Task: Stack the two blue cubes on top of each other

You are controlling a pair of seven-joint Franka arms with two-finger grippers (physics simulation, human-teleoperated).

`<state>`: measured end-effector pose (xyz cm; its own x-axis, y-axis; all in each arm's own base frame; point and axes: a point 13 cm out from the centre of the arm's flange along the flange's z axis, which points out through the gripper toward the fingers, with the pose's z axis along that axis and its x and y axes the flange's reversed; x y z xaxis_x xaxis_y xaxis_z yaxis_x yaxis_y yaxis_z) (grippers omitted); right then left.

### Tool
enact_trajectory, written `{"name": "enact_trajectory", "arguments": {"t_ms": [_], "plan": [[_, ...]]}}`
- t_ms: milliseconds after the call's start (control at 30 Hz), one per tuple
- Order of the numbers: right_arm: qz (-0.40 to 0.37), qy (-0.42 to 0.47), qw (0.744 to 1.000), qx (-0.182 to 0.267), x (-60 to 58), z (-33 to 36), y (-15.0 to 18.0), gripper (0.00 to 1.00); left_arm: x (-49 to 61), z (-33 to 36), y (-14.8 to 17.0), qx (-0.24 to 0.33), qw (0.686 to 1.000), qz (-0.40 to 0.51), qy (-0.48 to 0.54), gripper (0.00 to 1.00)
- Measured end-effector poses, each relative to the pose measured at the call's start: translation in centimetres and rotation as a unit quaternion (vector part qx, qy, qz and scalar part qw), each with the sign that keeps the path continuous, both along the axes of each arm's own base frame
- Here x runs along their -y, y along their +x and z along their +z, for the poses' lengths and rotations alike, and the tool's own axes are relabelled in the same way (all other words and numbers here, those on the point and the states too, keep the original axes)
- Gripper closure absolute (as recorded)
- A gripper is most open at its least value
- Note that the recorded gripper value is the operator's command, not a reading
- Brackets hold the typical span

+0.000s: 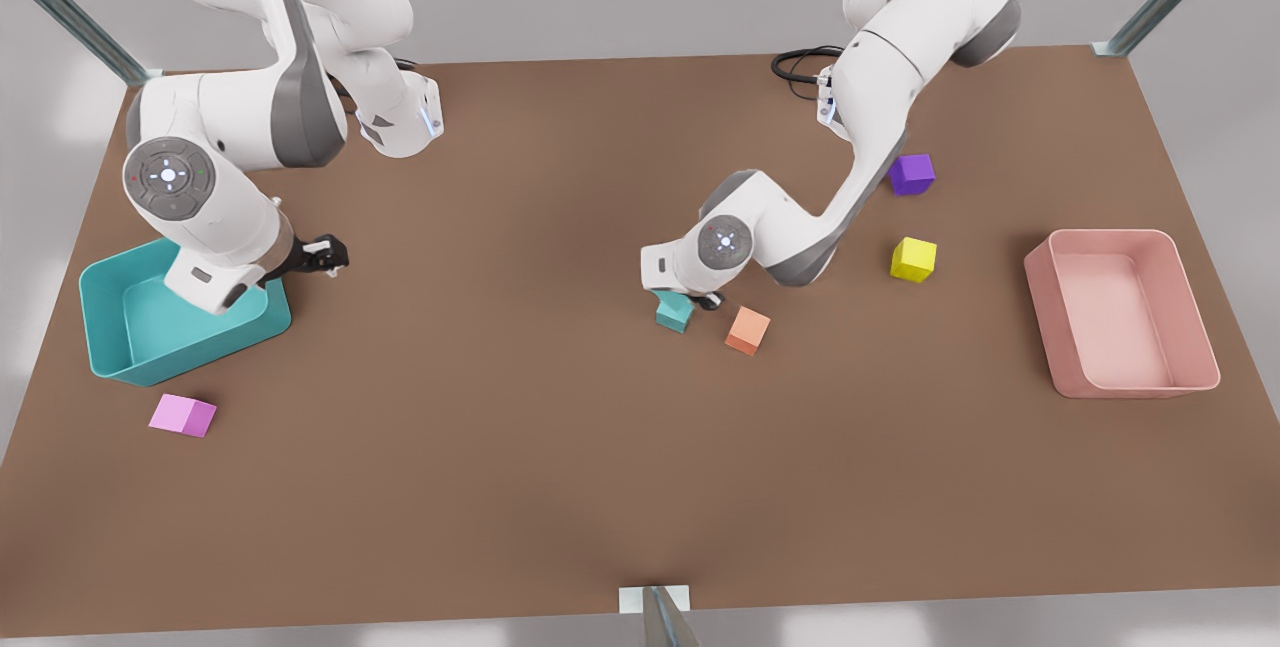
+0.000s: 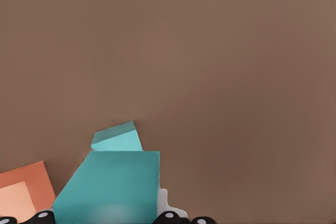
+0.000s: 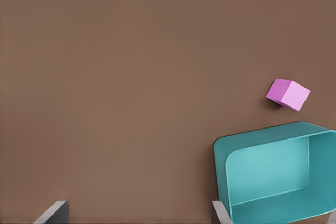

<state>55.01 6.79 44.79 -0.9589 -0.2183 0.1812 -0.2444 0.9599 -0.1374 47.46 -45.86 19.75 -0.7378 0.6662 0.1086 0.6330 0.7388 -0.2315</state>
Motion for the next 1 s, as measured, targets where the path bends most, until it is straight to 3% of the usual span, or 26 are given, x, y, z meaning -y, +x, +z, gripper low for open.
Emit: {"name": "enact_trajectory", "arguments": {"t_ms": [300,600,633,667,1000], "plan": [[0.007,0.001,1.000,-0.006,0.3,-0.1,-0.1,0.00,-0.3,-5.4,-0.6,-0.019,0.979,0.190,0.069,0.39],[0.014,0.001,1.000,-0.009,0.3,-0.1,-0.2,0.00,-0.5,-7.2,0.0,-0.016,0.947,0.305,0.099,0.36],[0.014,0.001,1.000,-0.009,0.3,-0.1,-0.2,0.00,-0.5,-7.3,0.0,-0.017,0.944,0.314,0.102,0.28],[0.015,0.001,1.000,-0.009,0.3,-0.1,-0.2,0.00,-0.5,-7.4,-0.1,-0.018,0.940,0.323,0.104,0.00],[0.018,0.002,1.000,-0.010,0.4,-0.1,-0.2,0.00,-0.8,-6.2,0.5,-0.017,0.912,0.393,0.114,0.00]]}}
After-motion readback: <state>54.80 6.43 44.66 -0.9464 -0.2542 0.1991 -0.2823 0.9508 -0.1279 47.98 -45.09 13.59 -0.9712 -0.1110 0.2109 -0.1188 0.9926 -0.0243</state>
